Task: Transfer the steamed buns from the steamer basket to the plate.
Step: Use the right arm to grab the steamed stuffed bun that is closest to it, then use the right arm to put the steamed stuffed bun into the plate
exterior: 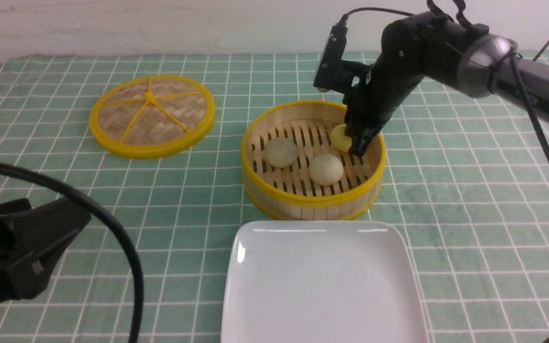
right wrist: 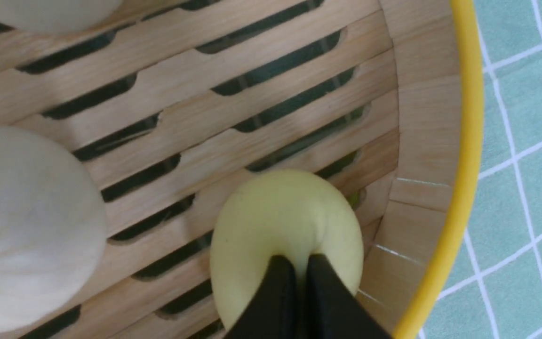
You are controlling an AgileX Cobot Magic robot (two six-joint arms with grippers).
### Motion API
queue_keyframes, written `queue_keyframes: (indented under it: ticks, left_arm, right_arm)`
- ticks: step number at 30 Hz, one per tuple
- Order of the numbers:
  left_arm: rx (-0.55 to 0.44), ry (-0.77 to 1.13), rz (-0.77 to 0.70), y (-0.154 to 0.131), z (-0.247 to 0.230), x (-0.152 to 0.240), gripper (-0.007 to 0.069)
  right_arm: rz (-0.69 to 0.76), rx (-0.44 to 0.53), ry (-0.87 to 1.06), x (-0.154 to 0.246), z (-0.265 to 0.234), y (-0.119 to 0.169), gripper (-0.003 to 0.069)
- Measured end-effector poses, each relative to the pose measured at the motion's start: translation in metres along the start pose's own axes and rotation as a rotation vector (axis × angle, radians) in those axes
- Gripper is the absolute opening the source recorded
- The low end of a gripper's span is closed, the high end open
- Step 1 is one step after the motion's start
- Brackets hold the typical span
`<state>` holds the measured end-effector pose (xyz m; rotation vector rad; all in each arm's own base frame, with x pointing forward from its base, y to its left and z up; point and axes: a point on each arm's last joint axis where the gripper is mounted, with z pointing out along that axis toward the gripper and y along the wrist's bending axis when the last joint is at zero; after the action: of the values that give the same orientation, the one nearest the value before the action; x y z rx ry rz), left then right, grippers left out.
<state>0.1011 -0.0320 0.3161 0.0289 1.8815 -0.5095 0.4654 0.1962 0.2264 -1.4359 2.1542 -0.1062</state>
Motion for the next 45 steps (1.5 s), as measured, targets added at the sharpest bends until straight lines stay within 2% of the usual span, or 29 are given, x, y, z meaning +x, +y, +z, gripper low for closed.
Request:
queue_keyframes:
  ticks: [3,5,6,8,12,15,18,27,30,37,40,45]
  left_arm:
    - [0.000,-0.001,0.000,0.000,0.000,0.000,0.0544]
    - [-0.004,-0.008,0.000,0.000,0.000,-0.001,0.0544]
    - [-0.004,-0.007,0.000,0.000,0.000,-0.001,0.0544]
    - [-0.010,-0.017,0.000,0.001,0.000,-0.002,0.0544]
    - [-0.013,-0.023,0.000,0.001,0.000,-0.002,0.0544]
    - [-0.013,-0.024,0.000,0.001,0.000,-0.002,0.0544]
    - [-0.022,-0.040,0.000,0.002,0.000,-0.004,0.0544]
    - [-0.039,-0.069,0.000,0.004,0.000,-0.006,0.0544]
    - [-0.039,-0.070,0.000,0.004,0.000,-0.006,0.0544]
    - [-0.039,-0.070,0.000,0.004,0.000,-0.006,0.0544]
    - [-0.039,-0.070,0.000,0.004,0.000,-0.006,0.0544]
    - [-0.039,-0.070,0.000,0.004,0.000,-0.006,0.0544]
  right_arm:
    - [0.039,0.011,-0.046,-0.008,-0.027,-0.003,0.0010]
    - [0.070,0.042,-0.145,-0.022,-0.075,-0.006,0.0010]
    - [0.075,0.043,-0.156,-0.023,-0.079,-0.006,0.0010]
    - [0.091,0.084,-0.272,-0.035,-0.138,-0.006,0.0010]
    - [0.112,0.104,-0.338,-0.035,-0.199,0.000,0.0010]
    - [0.138,0.070,-0.315,-0.029,-0.222,0.007,0.0010]
    - [0.190,-0.020,-0.236,-0.019,-0.239,0.019,0.0011]
    - [0.307,-0.130,-0.177,-0.012,-0.236,0.031,0.0012]
    - [0.356,-0.241,-0.123,-0.003,-0.213,0.047,0.0013]
    - [0.394,-0.378,0.064,0.031,-0.164,0.079,0.0015]
    - [0.385,-0.466,0.131,0.049,-0.139,0.100,0.0015]
    - [0.381,-0.474,0.117,0.060,-0.109,0.112,0.0015]
